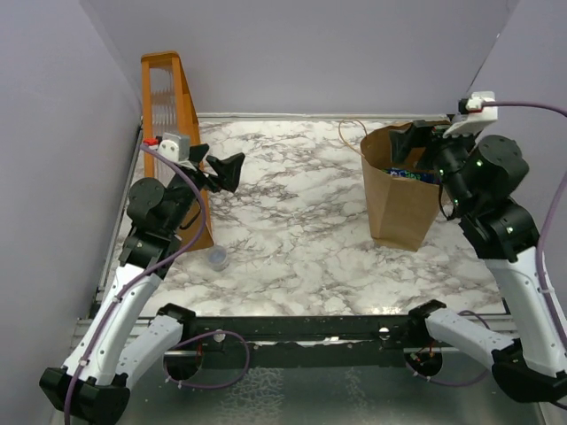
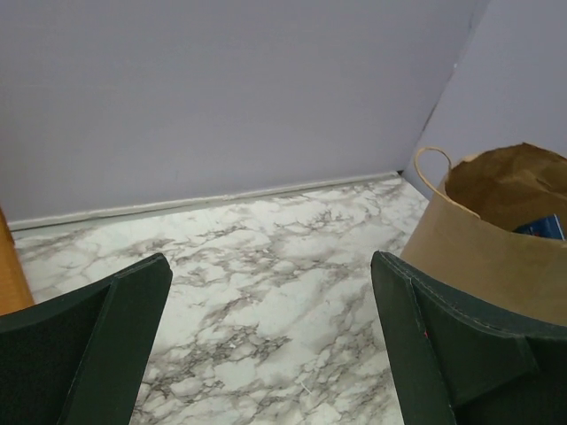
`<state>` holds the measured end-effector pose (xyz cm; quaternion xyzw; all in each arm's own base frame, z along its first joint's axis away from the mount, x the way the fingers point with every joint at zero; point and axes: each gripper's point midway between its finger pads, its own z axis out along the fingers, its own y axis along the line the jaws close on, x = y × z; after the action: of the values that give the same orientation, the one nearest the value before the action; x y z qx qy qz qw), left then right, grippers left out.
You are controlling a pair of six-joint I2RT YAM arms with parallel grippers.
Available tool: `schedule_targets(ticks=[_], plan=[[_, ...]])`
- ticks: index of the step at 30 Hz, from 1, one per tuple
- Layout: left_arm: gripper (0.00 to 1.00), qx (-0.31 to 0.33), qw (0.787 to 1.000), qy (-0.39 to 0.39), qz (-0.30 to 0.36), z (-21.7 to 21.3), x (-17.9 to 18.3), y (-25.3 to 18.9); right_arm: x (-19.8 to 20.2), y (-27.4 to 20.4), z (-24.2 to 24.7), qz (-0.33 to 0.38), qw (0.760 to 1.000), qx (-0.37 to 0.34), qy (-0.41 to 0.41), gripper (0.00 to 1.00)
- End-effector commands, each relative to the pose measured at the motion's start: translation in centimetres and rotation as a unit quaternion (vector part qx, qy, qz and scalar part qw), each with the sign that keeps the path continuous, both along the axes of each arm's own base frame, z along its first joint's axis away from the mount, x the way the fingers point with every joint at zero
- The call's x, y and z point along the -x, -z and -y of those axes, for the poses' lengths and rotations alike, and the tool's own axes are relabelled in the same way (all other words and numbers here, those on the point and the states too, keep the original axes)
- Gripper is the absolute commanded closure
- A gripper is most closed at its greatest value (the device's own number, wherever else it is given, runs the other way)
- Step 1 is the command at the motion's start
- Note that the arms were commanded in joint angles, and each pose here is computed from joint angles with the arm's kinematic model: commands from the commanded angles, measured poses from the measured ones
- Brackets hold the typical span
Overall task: Take the snacks out of the paper bag
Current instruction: Adjust the paper bag at the center of the board.
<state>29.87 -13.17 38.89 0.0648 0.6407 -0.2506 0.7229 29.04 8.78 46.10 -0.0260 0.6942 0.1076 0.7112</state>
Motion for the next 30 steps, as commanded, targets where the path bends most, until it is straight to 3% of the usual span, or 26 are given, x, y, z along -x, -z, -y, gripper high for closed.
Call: schedule_targets(ticks=[1,9,13,17,25,30], plan=[[0.02,-0.003,0.996,0.075,0.052,2.9,0.9,-1.6,-2.3,3.8,2.1,-0.059,0.995,0.023,0.08,0.01],[0.04,-0.009,0.987,0.152,0.049,5.9,1.3,-0.7,-8.0,8.1,5.6,-0.132,0.977,0.002,0.168,0.01],[0.04,-0.009,0.985,0.165,0.051,6.6,1.5,-0.5,-8.8,8.5,8.9,-0.144,0.963,-0.02,0.225,0.01],[0.04,-0.008,0.982,0.182,0.051,7.6,2.0,-0.5,-6.3,7.9,13.0,-0.132,0.943,-0.067,0.297,0.01],[0.05,-0.01,0.977,0.209,0.053,9.4,3.5,-0.7,0.4,6.7,15.3,-0.104,0.924,-0.106,0.351,0.01],[0.05,-0.022,0.985,0.166,0.05,8.6,3.2,-0.9,0.6,8.1,14.7,-0.104,0.923,-0.138,0.343,0.01]])
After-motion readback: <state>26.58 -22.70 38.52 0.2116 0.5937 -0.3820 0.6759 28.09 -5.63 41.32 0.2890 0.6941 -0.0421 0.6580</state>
